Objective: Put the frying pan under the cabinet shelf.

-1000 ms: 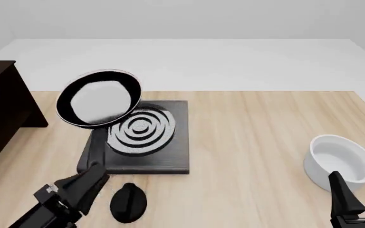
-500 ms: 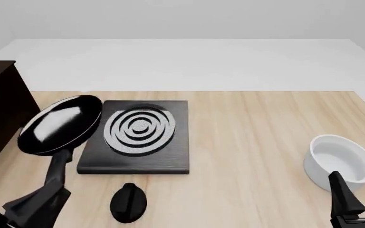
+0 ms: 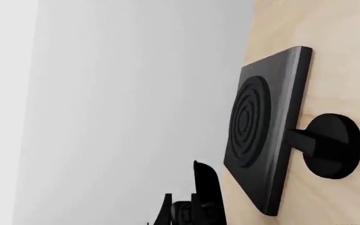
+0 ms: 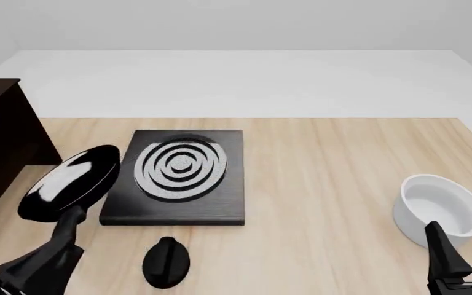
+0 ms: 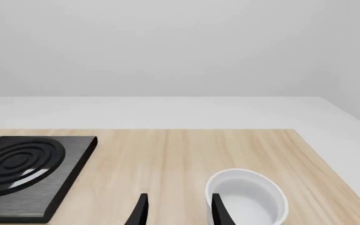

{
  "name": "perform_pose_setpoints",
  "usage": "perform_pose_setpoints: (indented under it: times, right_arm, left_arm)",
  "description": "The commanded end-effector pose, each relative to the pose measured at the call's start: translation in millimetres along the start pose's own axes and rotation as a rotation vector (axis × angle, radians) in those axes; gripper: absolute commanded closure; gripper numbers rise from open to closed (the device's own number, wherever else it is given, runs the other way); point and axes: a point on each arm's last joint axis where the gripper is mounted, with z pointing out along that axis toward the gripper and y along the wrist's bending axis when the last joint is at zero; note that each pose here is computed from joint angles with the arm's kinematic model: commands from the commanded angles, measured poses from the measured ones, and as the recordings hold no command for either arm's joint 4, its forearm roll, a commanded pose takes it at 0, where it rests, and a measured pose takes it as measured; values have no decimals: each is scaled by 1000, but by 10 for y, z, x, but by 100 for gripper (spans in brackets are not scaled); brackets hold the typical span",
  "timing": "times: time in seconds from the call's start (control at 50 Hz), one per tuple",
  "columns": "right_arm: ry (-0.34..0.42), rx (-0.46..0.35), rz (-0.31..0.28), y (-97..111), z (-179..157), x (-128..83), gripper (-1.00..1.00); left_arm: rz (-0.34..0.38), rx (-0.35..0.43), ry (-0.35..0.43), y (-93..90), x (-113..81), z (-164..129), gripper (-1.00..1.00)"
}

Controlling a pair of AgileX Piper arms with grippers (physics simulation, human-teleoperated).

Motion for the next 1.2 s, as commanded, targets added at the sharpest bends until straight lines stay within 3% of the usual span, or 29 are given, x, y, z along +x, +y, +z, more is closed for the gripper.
perform_pose_setpoints:
  times: [0.02, 0.58, 0.8, 1.2]
  right_arm:
    - [0, 0, 0, 0, 0, 0, -100]
    - [0, 0, 0, 0, 0, 0, -100]
    - [0, 0, 0, 0, 0, 0, -100]
    - [0, 0, 0, 0, 0, 0, -100]
  left_arm:
    - [234, -29, 83, 27, 47, -13, 100]
    - [107, -108, 205, 91, 110, -27, 100]
    - [41, -107, 232, 82, 128, -30, 100]
    - [12, -74, 281, 47, 159, -35, 100]
